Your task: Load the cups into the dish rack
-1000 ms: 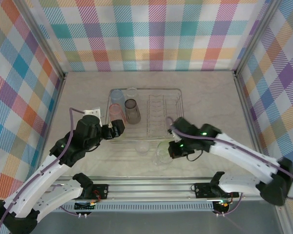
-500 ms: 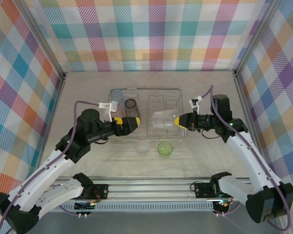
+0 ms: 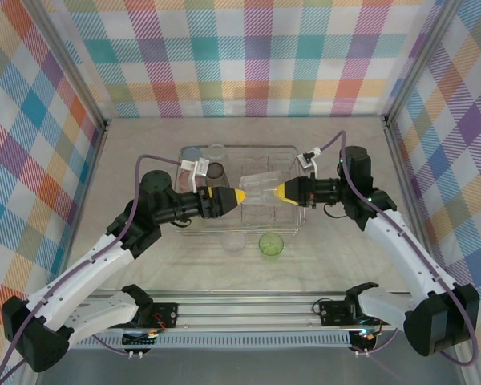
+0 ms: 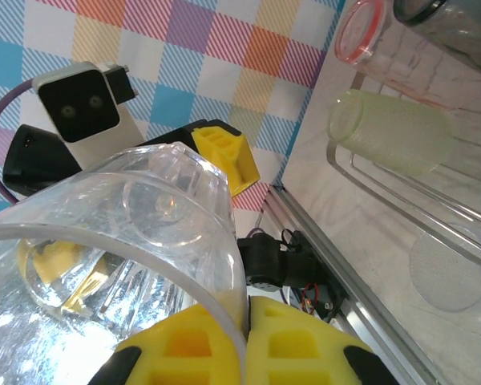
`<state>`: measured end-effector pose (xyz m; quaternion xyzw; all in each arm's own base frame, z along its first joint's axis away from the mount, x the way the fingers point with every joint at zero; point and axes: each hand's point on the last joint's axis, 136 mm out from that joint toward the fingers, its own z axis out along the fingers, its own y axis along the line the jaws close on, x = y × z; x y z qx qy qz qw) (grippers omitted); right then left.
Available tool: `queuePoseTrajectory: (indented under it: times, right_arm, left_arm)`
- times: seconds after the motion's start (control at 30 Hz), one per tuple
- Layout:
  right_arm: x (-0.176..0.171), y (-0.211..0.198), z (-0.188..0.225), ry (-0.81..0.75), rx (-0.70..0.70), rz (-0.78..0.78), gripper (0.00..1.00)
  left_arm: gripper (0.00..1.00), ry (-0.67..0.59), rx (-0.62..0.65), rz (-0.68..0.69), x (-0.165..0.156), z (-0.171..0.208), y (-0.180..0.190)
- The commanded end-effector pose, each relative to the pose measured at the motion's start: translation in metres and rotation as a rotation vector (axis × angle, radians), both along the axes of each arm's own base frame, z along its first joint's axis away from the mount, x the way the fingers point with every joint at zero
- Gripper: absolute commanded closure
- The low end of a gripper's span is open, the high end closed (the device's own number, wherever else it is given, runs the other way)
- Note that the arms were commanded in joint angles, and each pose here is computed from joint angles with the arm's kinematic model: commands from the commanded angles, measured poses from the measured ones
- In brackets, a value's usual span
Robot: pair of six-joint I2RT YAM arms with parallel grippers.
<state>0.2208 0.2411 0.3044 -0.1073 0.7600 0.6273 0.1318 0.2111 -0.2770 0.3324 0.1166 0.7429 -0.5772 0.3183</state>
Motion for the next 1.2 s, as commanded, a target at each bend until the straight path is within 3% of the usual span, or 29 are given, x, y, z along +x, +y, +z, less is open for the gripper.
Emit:
queuePoseTrajectory:
  times: [0.0, 0.47, 0.87, 1.03, 1.17]
  right_arm:
    - [-0.004, 0.011, 0.024, -0.074, 0.052, 0.064, 1.0]
    - [0.005, 0.028, 0.03, -0.071, 0.087, 0.104, 1.0]
    - [0.002, 0.047, 0.033, -0.064, 0.113, 0.177, 1.0]
    - [-0.005, 0.055, 0.036, -0.079, 0.128, 0.224, 1.0]
    - [-0.013, 0.053, 0.039, -0.097, 0.137, 0.251, 1.0]
  left_arm:
    - [0.0, -0.092, -0.086, -0.067, -0.012, 0.038, -0.009]
    - [0.02, -0.109, -0.095, -0.123, -0.018, 0.038, -0.025]
    - [0.2, -0.128, -0.112, -0.19, -0.032, 0.042, -0.038]
    - [0.03, -0.149, -0.103, -0.19, -0.034, 0.042, -0.038]
    - [0.0, -0.161, -0.071, -0.161, -0.031, 0.038, -0.034]
